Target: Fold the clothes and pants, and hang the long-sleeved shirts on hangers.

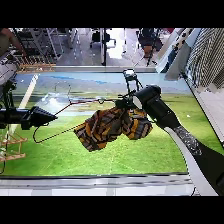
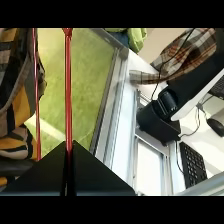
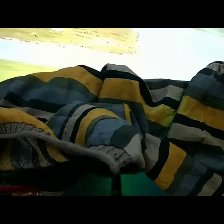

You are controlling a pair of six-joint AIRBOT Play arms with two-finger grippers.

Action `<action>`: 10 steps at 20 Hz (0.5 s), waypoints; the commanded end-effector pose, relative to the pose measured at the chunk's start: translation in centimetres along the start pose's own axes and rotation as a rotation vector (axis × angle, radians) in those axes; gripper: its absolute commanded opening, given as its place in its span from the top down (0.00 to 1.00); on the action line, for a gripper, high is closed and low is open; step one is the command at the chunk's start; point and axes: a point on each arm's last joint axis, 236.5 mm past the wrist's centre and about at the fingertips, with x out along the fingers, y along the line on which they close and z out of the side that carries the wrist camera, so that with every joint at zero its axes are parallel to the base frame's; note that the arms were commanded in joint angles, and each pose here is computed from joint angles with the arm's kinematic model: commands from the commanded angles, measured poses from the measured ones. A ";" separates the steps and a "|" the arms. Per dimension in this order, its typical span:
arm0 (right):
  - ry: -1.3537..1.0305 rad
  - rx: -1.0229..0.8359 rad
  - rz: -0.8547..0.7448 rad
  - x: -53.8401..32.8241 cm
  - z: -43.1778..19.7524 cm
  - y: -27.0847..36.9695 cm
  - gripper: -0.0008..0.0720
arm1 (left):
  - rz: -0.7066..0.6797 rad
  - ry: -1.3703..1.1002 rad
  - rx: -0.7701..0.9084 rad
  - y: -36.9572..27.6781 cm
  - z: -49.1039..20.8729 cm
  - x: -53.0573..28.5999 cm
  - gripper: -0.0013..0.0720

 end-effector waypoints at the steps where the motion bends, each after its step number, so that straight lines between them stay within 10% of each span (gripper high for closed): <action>1: 0.002 0.007 -0.016 0.1 0.0 -0.4 0.96 | -0.003 0.032 -0.004 0.0 -0.7 0.4 0.97; 10: 0.009 0.030 0.031 -1.5 -0.1 0.5 0.96 | 0.046 0.054 -0.128 5.4 -2.3 5.1 0.97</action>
